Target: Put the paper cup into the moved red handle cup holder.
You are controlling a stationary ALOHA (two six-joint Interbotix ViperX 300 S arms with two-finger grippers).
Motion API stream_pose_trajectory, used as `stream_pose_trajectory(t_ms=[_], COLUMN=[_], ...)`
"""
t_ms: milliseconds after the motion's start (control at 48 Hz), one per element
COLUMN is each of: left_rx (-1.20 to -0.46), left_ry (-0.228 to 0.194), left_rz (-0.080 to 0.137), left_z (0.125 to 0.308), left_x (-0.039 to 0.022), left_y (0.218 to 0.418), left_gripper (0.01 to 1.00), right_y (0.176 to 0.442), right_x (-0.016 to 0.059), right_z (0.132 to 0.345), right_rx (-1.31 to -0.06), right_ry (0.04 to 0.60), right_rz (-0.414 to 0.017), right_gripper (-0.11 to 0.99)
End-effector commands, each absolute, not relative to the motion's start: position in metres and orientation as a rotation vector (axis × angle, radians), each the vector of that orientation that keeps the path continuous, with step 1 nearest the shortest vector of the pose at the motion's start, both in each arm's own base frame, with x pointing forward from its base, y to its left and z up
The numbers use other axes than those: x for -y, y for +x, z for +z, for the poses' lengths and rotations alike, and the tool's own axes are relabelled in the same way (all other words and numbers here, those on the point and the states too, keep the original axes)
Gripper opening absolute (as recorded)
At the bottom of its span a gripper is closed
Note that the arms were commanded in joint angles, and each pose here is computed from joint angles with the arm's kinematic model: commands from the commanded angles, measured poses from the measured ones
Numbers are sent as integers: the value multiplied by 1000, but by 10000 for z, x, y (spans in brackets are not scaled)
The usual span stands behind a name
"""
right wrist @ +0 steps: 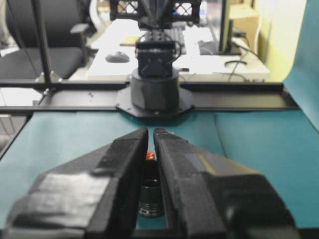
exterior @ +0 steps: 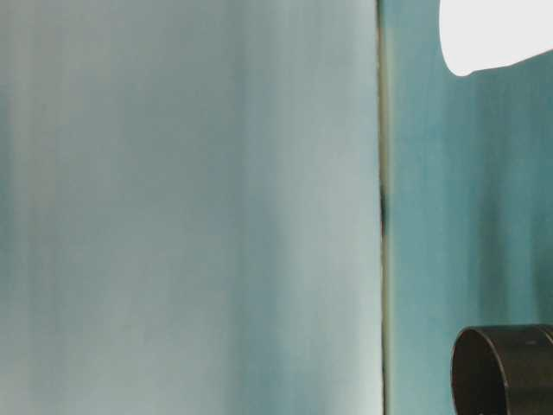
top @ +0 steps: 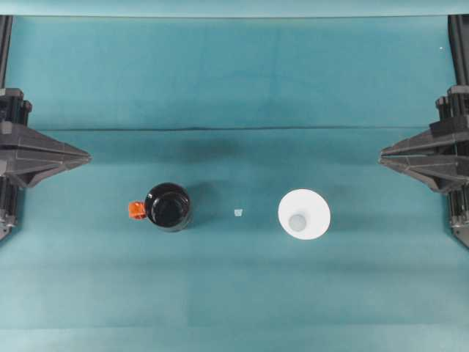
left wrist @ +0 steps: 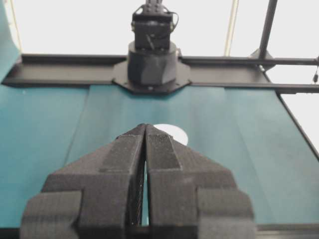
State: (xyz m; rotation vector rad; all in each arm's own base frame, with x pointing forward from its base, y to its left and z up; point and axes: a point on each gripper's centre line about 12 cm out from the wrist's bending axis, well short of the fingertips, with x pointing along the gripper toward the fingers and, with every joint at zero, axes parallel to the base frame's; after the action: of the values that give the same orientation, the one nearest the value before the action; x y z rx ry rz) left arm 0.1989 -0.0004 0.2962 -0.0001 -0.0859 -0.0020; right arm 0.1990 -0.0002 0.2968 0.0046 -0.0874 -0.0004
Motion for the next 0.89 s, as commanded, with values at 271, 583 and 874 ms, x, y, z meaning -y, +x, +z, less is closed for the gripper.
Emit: stream_pose_trajectory(t_ms=[271, 583, 874], left_rx=[-106, -265, -461], left_ry=[-9, -99, -104], left_rz=[-9, -12, 5], left_z=[2998, 2836, 2593], left_x=[20, 57, 50], left_y=[2150, 2229, 2183], left_gripper=[26, 26, 26], right_y=[1942, 1915, 1863], right_x=[-12, -14, -17], right_z=[2874, 2736, 2513], right_rx=[-71, -200, -388], right_ry=[135, 151, 190], right_rz=[1, -7, -26], right_gripper=[-105, -105, -105])
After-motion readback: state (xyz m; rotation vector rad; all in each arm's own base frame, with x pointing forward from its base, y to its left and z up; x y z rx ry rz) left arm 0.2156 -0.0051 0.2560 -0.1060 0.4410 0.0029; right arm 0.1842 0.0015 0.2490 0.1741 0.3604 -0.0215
